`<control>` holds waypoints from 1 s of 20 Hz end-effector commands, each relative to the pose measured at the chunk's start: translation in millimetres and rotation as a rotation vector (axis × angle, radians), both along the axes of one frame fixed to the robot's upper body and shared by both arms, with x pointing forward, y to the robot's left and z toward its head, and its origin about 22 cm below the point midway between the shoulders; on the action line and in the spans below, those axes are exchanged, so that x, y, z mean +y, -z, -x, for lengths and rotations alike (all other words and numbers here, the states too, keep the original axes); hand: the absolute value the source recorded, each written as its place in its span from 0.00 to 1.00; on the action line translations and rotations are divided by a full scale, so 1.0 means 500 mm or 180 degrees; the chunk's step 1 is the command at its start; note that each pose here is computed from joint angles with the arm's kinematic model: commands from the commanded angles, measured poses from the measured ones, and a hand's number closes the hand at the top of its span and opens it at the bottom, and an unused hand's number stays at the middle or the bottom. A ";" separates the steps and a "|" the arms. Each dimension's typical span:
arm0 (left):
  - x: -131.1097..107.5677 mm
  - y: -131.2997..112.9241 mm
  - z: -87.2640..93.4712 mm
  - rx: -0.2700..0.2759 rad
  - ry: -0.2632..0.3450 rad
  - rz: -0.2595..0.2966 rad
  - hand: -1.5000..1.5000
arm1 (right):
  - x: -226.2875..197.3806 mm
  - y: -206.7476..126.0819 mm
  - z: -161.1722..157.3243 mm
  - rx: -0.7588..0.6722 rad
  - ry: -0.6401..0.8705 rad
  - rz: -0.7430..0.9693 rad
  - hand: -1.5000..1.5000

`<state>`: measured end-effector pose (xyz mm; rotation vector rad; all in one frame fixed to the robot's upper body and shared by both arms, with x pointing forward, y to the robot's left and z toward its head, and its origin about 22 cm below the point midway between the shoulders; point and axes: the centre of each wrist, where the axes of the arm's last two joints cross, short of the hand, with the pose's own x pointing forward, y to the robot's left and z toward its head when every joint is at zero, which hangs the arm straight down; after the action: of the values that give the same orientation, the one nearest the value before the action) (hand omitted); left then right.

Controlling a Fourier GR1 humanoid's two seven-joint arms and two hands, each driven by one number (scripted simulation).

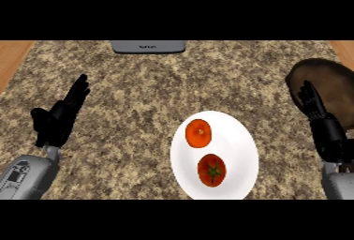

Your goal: Pick the tomato from the plate and place it in the pan

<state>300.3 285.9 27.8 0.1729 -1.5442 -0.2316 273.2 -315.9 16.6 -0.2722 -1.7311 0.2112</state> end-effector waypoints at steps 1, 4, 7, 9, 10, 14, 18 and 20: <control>-0.005 0.007 0.023 0.0143 -0.0140 0.0137 0.50 | 0.030 0.010 0.009 -0.0088 -0.0149 -0.0252 1.00; 0.000 0.098 0.080 0.0642 -0.0698 0.0704 0.50 | 0.155 0.016 0.050 -0.0240 -0.0528 -0.0894 1.00; -0.048 0.145 0.113 0.0942 -0.0890 0.1132 0.50 | 0.190 0.016 0.090 -0.0538 -0.1094 0.0005 1.00; -0.010 0.167 0.142 0.1019 -0.1110 0.1119 0.50 | 0.202 0.054 0.157 -0.0750 0.0117 -0.0287 1.00; -0.032 0.166 0.145 0.0955 -0.1085 0.1131 0.50 | 0.215 0.064 0.178 -0.0982 0.0056 -0.0076 0.00; -0.043 0.166 0.147 0.0962 -0.1133 0.1188 0.50 | 0.308 0.100 0.298 -0.1163 0.0219 0.0052 0.00; -0.072 0.164 0.156 0.0905 -0.1088 0.1192 0.50 | 0.365 0.122 0.386 -0.1097 0.0584 0.0431 0.00; -0.058 0.160 0.173 0.0930 -0.1046 0.1241 0.50 | 0.365 0.118 0.408 -0.1041 0.0745 0.0628 0.00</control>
<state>235.4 268.2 -36.2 0.1133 -1.3199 0.2776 99.6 -152.2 -41.9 -0.5287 -2.0105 0.1512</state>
